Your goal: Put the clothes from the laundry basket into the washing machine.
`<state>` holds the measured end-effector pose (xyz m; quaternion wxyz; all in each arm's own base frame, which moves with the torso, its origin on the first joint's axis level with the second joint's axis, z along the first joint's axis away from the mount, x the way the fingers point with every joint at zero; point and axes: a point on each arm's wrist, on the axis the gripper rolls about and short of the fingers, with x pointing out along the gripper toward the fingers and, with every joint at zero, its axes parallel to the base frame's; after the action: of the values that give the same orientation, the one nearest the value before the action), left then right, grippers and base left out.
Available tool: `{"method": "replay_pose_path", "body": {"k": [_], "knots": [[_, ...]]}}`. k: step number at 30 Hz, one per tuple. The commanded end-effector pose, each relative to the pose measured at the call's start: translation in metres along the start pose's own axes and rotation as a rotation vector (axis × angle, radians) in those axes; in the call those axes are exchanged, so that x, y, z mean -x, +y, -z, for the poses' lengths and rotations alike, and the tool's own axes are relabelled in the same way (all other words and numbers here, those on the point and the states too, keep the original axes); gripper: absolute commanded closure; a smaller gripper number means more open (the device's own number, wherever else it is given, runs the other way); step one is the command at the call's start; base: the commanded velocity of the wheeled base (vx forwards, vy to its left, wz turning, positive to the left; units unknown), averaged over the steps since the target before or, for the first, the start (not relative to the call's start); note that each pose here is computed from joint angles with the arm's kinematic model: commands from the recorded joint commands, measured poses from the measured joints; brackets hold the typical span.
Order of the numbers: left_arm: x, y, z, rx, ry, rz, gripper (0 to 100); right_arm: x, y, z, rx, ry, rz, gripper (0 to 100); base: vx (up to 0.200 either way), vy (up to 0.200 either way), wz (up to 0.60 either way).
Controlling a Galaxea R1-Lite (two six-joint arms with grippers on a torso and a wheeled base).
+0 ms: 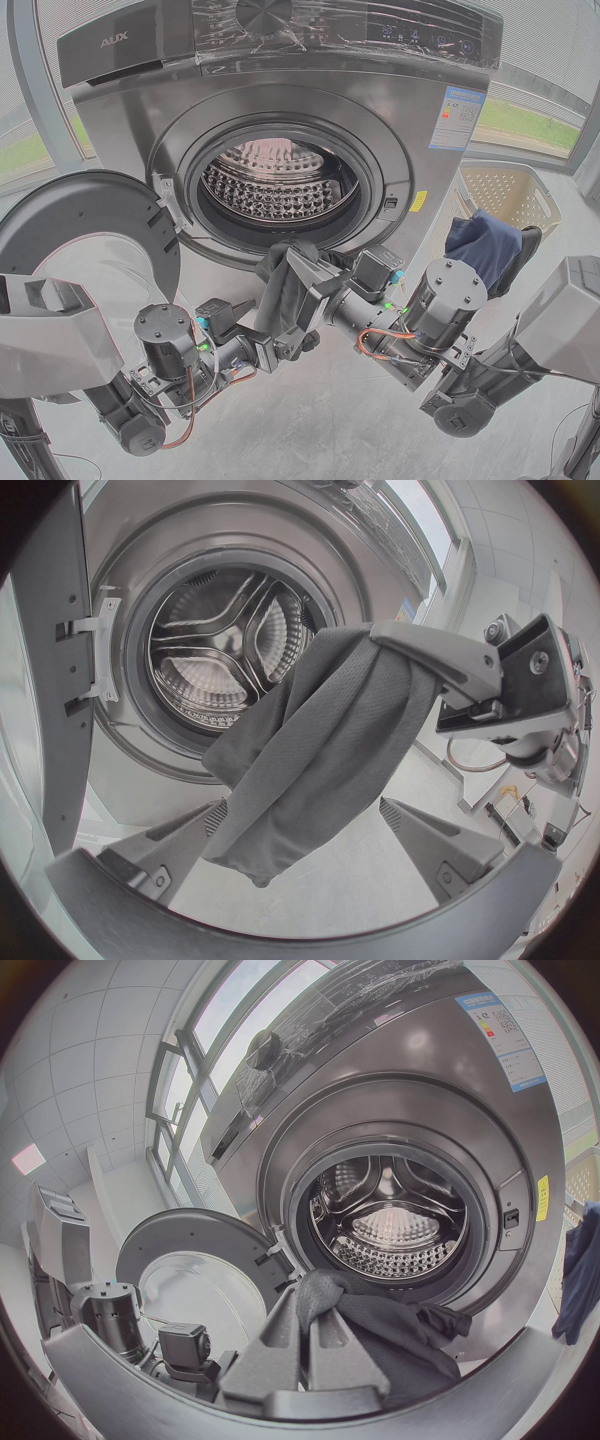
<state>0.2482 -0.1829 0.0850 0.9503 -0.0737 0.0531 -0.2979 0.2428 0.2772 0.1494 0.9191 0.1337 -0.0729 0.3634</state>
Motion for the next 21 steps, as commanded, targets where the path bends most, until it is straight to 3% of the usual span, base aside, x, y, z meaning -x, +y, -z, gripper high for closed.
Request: {"method": "replay_pose_path", "body": {"k": [1,11,20,21], "knots": [[-0.007,0.004,0.009,-0.001,0.022,-0.014,0,0.000,0.001,0.000,0.000,-0.002,-0.003,100,0.000,0.000,0.00],[-0.012,-0.003,0.014,-0.004,0.031,0.011,0,0.000,0.001,0.000,0.000,-0.002,-0.003,100,0.000,0.000,0.00],[-0.012,0.004,0.018,-0.006,0.044,-0.011,0,0.000,0.001,-0.001,0.000,-0.002,-0.002,100,0.000,0.000,0.00],[-0.011,0.009,0.016,-0.007,0.040,-0.026,0,0.000,0.001,-0.001,-0.002,-0.003,0.000,100,0.000,0.000,0.00]]}}
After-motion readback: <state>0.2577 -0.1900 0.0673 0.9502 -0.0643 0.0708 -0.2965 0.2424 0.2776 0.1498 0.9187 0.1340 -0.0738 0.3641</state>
